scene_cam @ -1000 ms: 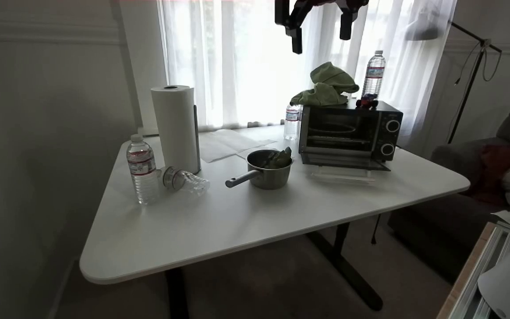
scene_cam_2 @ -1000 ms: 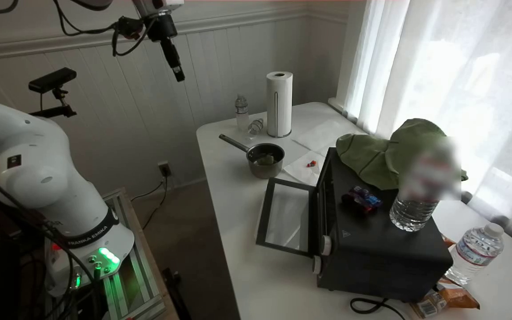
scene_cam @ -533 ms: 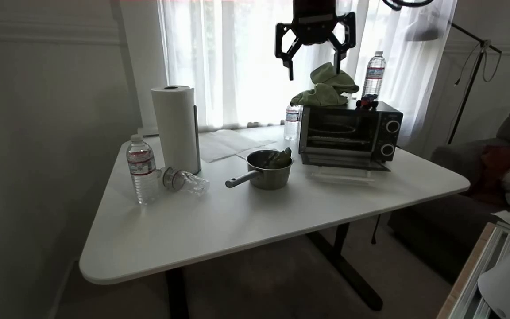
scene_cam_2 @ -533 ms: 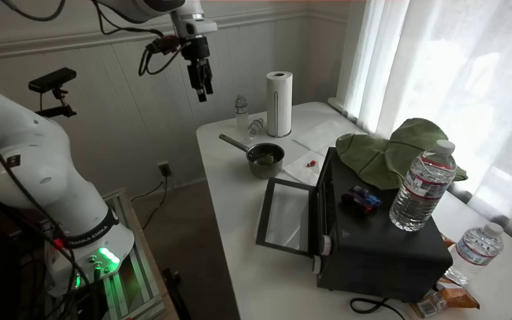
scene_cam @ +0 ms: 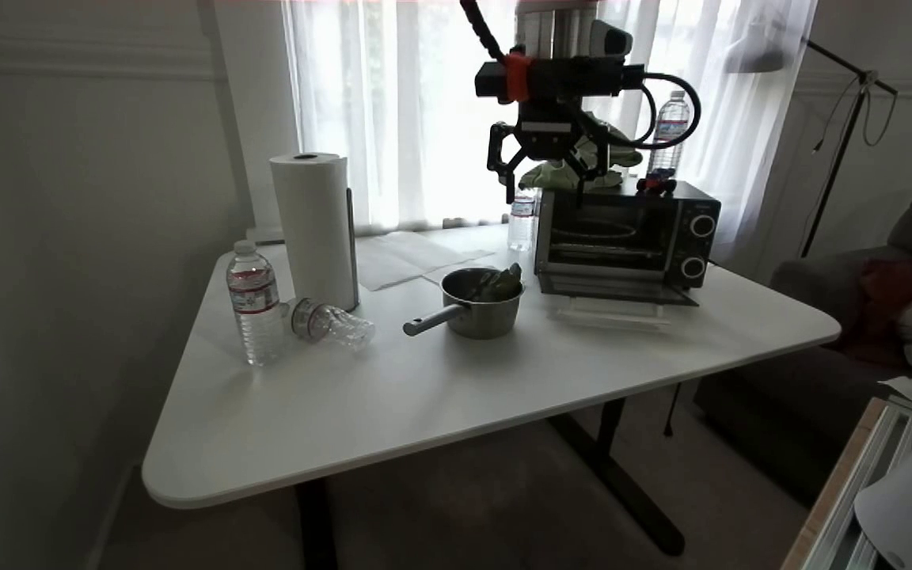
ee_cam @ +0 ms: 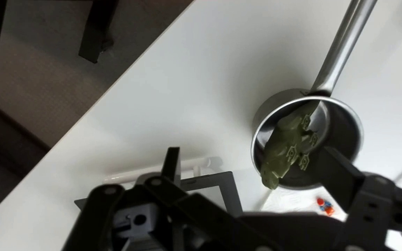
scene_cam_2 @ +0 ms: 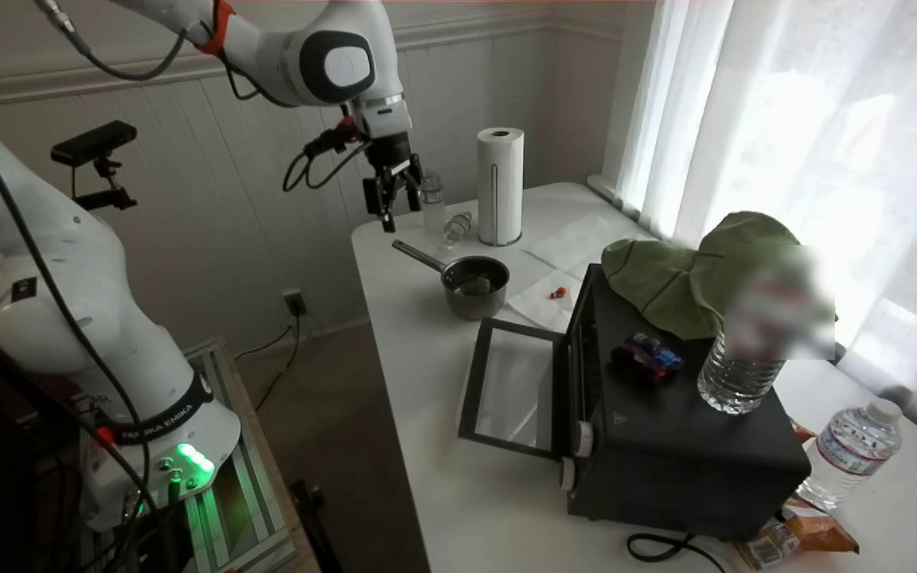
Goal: Shift the pot to the bottom-left corner of the table
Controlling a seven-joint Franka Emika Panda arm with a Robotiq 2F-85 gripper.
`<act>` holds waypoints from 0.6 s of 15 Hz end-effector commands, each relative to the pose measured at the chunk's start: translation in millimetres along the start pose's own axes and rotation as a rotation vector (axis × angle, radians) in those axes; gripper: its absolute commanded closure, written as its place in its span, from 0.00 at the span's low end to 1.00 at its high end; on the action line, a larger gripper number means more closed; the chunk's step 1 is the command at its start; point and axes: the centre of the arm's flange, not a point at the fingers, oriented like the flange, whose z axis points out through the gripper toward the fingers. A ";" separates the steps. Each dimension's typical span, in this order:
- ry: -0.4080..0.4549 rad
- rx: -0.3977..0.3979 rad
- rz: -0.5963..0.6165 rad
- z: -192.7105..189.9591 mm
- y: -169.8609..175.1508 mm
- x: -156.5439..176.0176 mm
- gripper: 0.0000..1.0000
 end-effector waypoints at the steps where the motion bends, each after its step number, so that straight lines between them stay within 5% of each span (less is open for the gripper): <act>1: -0.005 -0.008 0.007 7.8 1.1 1.0 0.00; 9: -0.045 0.000 0.022 30.0 -5.1 7.7 0.00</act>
